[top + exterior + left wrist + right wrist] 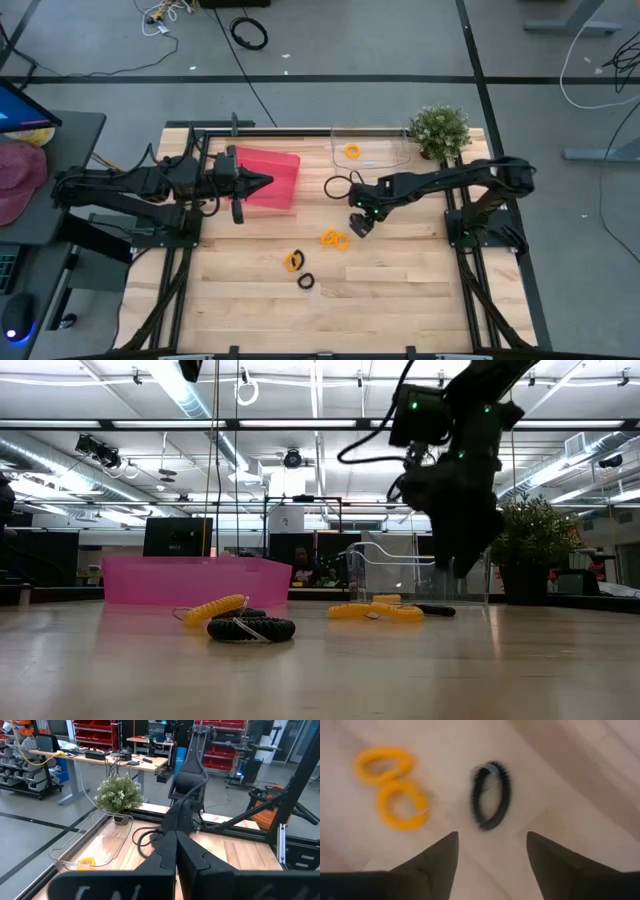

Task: Sort spring keychains
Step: Put the black spring keychain into the pink bin

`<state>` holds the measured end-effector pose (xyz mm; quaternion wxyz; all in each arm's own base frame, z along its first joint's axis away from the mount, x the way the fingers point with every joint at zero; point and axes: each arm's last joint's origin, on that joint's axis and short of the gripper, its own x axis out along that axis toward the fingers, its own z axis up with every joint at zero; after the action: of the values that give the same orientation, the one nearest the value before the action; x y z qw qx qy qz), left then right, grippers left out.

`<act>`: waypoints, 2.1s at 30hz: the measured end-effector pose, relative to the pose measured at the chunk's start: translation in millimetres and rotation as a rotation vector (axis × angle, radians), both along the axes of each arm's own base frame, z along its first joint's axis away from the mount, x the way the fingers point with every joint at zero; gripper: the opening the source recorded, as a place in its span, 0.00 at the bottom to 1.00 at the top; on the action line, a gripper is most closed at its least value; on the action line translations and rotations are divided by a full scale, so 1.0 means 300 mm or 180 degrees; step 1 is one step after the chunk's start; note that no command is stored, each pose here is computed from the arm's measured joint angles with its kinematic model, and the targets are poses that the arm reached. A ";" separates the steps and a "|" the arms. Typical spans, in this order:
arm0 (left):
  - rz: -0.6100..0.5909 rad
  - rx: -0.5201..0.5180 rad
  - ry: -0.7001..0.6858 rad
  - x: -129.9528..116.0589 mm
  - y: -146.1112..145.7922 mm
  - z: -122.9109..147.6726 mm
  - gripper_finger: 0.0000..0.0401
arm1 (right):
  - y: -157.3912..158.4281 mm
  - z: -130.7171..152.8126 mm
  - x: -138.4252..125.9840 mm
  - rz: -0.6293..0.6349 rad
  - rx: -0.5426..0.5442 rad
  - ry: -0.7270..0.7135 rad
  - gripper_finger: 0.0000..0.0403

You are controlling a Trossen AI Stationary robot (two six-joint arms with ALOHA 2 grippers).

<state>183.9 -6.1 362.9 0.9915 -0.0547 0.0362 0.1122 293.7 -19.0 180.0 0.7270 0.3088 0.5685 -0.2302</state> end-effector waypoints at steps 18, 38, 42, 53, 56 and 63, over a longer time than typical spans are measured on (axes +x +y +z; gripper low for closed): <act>0.0010 0.0024 0.0007 0.000 0.000 0.000 0.01 | -0.032 -0.133 0.042 -0.0190 -0.0088 0.0301 0.49; 0.0009 0.0030 0.0013 0.000 0.000 -0.001 0.01 | -0.034 -0.138 0.040 -0.0045 -0.0162 0.0350 0.04; 0.0009 0.0026 0.0014 0.000 0.000 -0.001 0.01 | -0.033 -0.137 0.040 -0.0018 -0.0151 0.0348 0.04; 0.0009 0.0025 0.0014 0.000 0.000 -0.001 0.01 | -0.028 -0.130 0.035 0.0090 -0.0052 0.0344 0.00; 0.0009 0.0024 0.0014 0.000 0.000 -0.001 0.01 | -0.025 -0.107 0.029 0.0101 -0.0020 0.0284 0.00; 0.0009 0.0024 0.0015 0.000 0.000 -0.001 0.01 | -0.023 -0.027 0.013 0.0108 -0.0012 0.0011 0.00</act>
<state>183.8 -6.0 362.6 0.9915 -0.0507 0.0380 0.1138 297.5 -26.0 172.0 0.7304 0.2973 0.5744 -0.2195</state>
